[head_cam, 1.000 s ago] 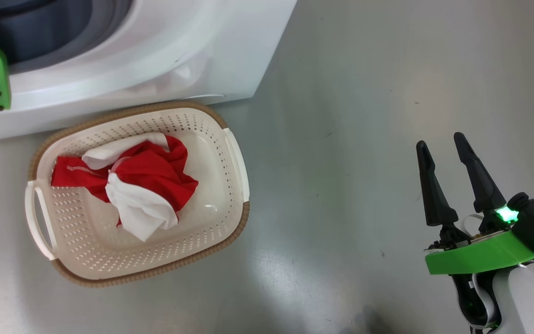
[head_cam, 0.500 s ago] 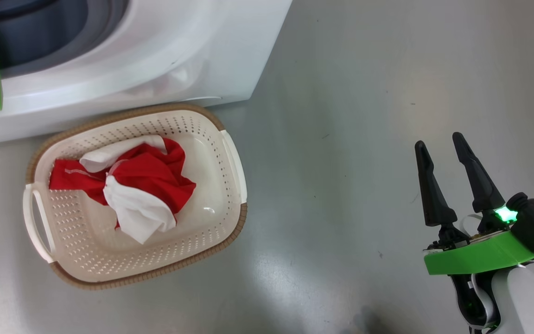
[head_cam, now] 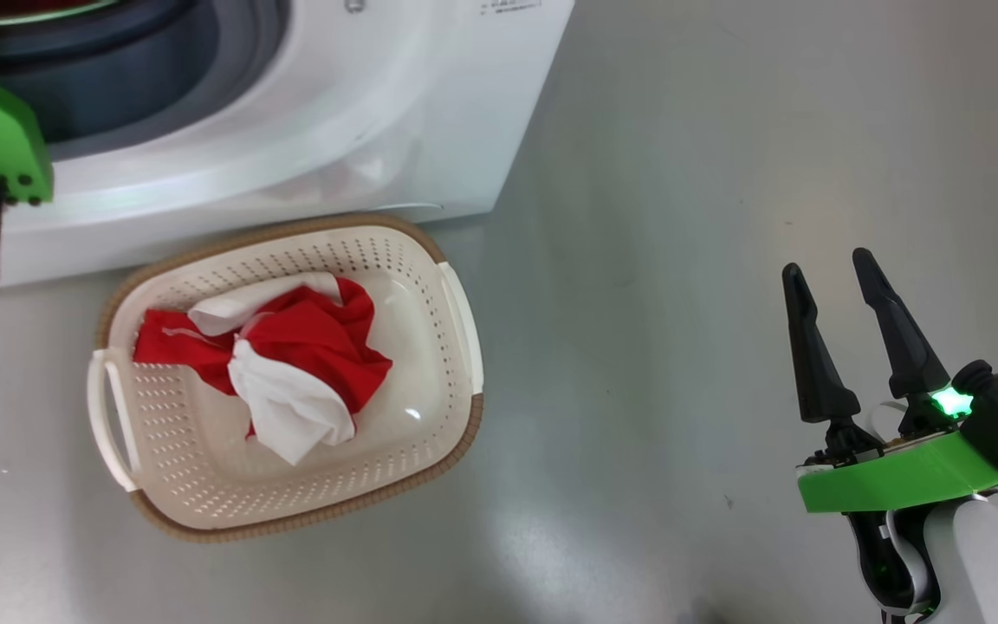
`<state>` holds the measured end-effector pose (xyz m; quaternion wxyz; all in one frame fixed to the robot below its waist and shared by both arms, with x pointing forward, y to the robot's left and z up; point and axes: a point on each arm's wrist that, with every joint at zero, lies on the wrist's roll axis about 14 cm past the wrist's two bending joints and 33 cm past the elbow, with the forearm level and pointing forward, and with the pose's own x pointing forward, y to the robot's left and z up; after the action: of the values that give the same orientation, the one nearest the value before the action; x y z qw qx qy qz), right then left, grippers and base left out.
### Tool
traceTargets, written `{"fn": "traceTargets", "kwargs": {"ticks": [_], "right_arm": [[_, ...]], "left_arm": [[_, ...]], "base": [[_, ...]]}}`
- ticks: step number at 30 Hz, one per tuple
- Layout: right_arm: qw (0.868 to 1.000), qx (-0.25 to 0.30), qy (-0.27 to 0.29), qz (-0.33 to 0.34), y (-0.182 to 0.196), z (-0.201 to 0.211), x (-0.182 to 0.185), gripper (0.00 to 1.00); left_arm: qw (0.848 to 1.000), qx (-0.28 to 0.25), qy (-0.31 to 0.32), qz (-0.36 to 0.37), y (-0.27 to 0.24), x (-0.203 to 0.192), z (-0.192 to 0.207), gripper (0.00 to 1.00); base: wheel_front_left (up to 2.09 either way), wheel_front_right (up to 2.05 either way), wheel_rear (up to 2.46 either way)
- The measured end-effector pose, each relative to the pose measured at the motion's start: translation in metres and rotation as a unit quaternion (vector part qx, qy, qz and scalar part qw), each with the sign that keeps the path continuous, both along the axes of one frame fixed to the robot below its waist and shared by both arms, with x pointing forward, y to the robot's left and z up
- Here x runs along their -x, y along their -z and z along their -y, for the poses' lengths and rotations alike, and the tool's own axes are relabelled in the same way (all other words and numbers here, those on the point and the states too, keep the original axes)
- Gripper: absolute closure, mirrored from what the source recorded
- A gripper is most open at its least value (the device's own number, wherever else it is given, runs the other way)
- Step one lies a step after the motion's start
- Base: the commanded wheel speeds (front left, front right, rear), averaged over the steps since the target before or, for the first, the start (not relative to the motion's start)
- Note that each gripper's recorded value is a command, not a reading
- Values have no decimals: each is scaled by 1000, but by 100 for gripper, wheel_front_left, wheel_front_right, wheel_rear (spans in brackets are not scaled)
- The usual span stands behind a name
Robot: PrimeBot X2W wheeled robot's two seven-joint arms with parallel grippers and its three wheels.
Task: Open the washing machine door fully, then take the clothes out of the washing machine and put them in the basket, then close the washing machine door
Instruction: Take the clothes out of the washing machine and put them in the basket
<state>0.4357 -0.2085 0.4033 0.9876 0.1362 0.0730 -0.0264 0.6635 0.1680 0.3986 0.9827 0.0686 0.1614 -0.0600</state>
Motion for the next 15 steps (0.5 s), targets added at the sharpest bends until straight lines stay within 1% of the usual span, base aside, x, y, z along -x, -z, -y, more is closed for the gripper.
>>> {"fn": "traceTargets", "kwargs": {"ticks": [5, 9, 15], "right_arm": [[1000, -2, -3, 12, -9, -2, -1, 0], [1000, -3, -4, 22, -17, -3, 0, 0], [1000, -6, -8, 21, -21, -6, 11, 0]], "left_arm": [[999, 40, -10, 21, -14, 9, 1, 100], [995, 73, -20, 61, -38, 16, -2, 100], [988, 109, -18, 104, -62, 39, 2, 100]], "base": [[0, 0, 0], [0, 0, 0], [0, 0, 0]]}}
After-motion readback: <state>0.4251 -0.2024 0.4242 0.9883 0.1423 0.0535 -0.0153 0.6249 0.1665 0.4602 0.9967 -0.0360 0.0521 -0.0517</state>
